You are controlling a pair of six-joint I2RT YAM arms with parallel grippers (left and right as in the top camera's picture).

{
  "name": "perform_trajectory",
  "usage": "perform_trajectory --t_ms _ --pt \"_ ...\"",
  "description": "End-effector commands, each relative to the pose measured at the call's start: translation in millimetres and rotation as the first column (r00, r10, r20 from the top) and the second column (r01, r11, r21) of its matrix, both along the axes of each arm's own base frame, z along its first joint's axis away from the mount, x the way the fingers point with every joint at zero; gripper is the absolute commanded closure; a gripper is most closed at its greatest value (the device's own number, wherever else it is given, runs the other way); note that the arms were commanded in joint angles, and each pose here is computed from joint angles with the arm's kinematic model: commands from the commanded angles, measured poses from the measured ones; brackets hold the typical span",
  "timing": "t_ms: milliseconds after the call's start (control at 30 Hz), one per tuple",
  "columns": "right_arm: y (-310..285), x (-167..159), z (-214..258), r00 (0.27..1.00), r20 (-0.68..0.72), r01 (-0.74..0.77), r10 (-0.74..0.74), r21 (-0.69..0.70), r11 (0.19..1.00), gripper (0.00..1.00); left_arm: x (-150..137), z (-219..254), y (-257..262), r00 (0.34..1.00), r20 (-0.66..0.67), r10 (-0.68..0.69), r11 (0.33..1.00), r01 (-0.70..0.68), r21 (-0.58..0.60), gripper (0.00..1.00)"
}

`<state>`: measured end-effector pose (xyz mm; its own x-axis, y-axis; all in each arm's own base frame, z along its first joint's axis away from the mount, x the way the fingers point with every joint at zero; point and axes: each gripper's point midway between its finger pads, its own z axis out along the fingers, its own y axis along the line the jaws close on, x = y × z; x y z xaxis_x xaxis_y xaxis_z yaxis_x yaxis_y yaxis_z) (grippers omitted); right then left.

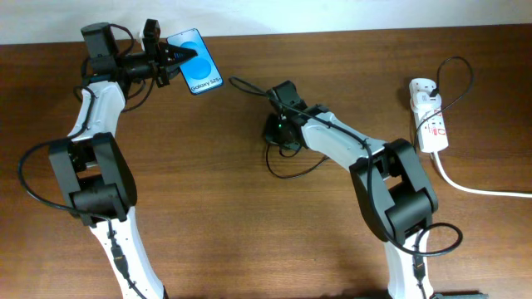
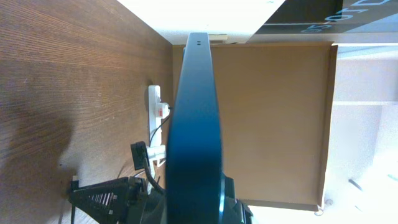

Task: Plug charger to phone and switch on socket
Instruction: 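Grasp the USB-C cable end with the right gripper and lift, then bring the phone's bottom port down toward the upright cable plug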

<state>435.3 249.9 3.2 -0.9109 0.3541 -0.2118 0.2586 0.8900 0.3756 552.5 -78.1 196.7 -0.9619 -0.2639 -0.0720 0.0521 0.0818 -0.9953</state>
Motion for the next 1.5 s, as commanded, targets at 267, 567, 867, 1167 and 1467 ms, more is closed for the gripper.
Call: perform_trajectory --t_ms 267,567,867,1167,1467 --pt "50 -27 125 0.697 0.417 -0.698 0.583 0.213 0.683 0.96 -5 7 -2 0.999 0.037 -0.035 0.999 0.035 -0.013 1.0" --pt "26 -89 230 0.626 0.489 -0.758 0.608 0.199 0.62 0.96 -25 15 -46 0.976 0.123 -0.182 0.982 0.187 -0.034 1.0" --pt "-56 -139 235 0.741 0.565 -0.593 0.362 0.299 0.748 0.96 -40 15 -98 0.947 0.16 -0.278 0.958 0.285 -0.023 1.0" --pt "-51 -123 184 0.809 0.578 -0.48 0.109 0.541 0.69 0.96 -61 15 -150 0.909 0.188 -0.373 0.924 0.382 -0.015 1.0" --pt "-30 -107 170 0.757 0.64 -0.572 0.131 0.553 0.606 0.96 -68 14 -166 0.897 0.187 -0.4 0.912 0.41 -0.012 1.0"
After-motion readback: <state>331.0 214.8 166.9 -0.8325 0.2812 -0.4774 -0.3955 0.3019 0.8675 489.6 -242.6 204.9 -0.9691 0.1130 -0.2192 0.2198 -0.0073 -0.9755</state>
